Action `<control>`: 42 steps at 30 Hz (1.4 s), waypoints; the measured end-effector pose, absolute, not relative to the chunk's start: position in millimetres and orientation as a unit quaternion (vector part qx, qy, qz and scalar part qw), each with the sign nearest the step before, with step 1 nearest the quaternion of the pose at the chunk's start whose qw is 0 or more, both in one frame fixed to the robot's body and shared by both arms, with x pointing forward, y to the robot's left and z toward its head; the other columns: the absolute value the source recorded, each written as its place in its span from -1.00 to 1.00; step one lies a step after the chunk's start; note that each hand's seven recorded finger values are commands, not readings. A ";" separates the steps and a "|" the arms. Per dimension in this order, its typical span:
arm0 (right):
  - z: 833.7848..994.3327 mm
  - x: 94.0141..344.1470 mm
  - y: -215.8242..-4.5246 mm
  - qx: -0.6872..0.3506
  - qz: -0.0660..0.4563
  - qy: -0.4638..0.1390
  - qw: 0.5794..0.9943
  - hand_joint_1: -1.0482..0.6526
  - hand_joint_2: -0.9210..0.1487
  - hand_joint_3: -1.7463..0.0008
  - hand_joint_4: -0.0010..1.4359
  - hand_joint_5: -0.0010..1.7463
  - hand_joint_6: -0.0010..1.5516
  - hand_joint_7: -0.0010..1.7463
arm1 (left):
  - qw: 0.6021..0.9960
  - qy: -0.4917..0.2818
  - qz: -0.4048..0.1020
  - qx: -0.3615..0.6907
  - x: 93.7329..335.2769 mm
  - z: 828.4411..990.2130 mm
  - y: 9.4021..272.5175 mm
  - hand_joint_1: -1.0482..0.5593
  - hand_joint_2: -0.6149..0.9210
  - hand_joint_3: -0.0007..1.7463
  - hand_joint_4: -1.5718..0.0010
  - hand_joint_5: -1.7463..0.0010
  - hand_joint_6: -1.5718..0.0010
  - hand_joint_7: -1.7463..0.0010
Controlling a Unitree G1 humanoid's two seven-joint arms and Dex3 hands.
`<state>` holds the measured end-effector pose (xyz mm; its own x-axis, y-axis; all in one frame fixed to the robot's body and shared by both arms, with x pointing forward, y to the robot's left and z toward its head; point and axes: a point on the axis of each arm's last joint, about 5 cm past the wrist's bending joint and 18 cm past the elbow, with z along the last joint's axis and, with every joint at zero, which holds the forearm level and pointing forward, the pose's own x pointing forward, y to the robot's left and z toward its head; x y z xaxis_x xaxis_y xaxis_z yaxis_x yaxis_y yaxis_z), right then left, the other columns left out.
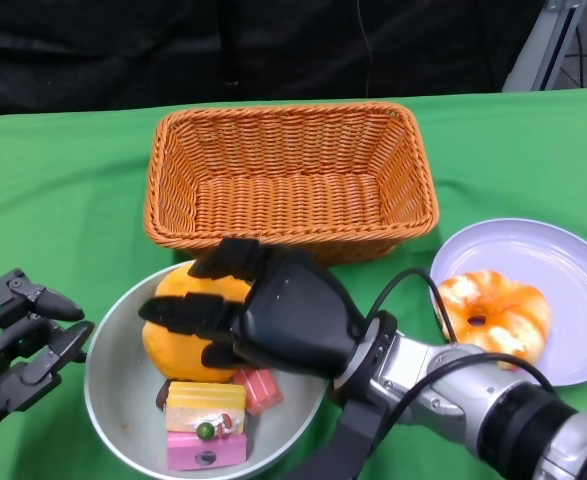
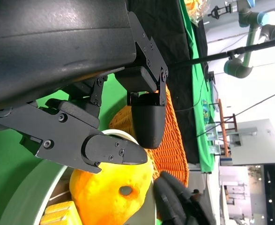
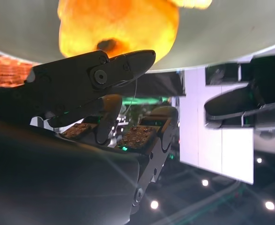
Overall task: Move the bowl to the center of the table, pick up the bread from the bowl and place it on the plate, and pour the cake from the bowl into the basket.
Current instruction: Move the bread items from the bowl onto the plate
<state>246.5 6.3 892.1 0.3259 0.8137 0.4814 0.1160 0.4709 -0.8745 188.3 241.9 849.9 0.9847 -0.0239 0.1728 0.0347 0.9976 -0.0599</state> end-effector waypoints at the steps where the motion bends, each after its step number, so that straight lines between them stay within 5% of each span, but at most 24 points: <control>1: 891.7 245.3 6.4 -0.447 0.259 -0.518 0.681 -0.35 -1.00 0.95 -0.23 -0.65 -0.19 -1.00 | 0.995 -0.090 -0.016 -0.032 188.4 849.9 242.3 -0.29 1.00 -0.80 0.15 -0.57 -0.04 0.09; 9: 893.6 242.2 6.9 -0.442 0.266 -0.515 0.685 -0.37 -1.00 0.96 -0.20 -0.73 -0.22 -1.00 | 0.996 -0.089 -0.009 -0.027 190.0 851.0 242.6 -0.19 1.00 -0.82 0.14 -0.49 -0.07 0.21; 11: 892.8 239.8 6.3 -0.431 0.279 -0.509 0.691 -0.36 -1.00 0.94 -0.17 -0.72 -0.23 -1.00 | 0.996 -0.079 0.005 -0.030 190.9 852.2 242.1 -0.13 1.00 -0.89 0.15 -0.68 -0.14 0.17; 13: 890.4 237.0 5.9 -0.426 0.290 -0.502 0.695 -0.37 -1.00 0.89 -0.19 -0.73 -0.23 -1.00 | 0.997 -0.074 0.015 -0.031 192.1 854.9 241.5 -0.05 1.00 -0.88 0.23 -0.93 0.03 -0.28; 15: 887.5 234.8 5.0 -0.426 0.295 -0.495 0.697 -0.37 -1.00 0.88 -0.20 -0.74 -0.22 -0.99 | 0.997 -0.076 0.019 -0.027 192.7 857.3 241.1 0.00 1.00 -0.89 0.20 -0.98 0.11 -0.51; 19: 885.2 233.2 4.3 -0.427 0.298 -0.490 0.699 -0.38 -1.00 0.88 -0.21 -0.75 -0.21 -0.99 | 0.997 -0.072 0.020 -0.016 191.9 858.0 240.4 0.03 1.00 -0.90 0.16 -1.00 0.17 -0.67; 24: 885.1 233.1 4.3 -0.427 0.299 -0.489 0.699 -0.38 -1.00 0.88 -0.20 -0.75 -0.21 -0.99 | 0.997 -0.070 0.020 -0.015 191.3 857.6 240.4 0.03 1.00 -0.90 0.16 -1.00 0.18 -0.69; 26: 883.6 232.6 3.5 -0.433 0.301 -0.483 0.699 -0.39 -0.94 0.92 -0.15 -0.74 -0.22 -0.99 | 0.997 -0.071 0.020 -0.014 191.1 857.5 240.5 0.14 0.86 -0.40 0.20 -0.91 0.15 -0.57; 29: 876.6 229.2 -0.4 -0.447 0.310 -0.463 0.700 -0.39 -0.93 0.96 -0.14 -0.75 -0.22 -1.00 | 0.997 -0.076 0.022 -0.012 190.3 856.5 240.8 0.16 0.75 -0.17 0.21 -0.88 0.14 -0.52; 42: 876.4 231.5 -4.4 -0.486 0.310 -0.435 0.692 -0.43 -0.93 0.99 -0.10 -0.83 -0.21 -0.99 | 0.997 -0.078 0.029 0.002 189.1 853.0 240.6 0.17 0.67 -0.05 0.22 -0.89 0.10 -0.44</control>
<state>231.5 -4.4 876.4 0.4292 0.8515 0.3013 -0.0062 0.3363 -0.9417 189.1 240.6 853.0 0.9862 0.0573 0.1554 -0.0580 0.9983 0.0002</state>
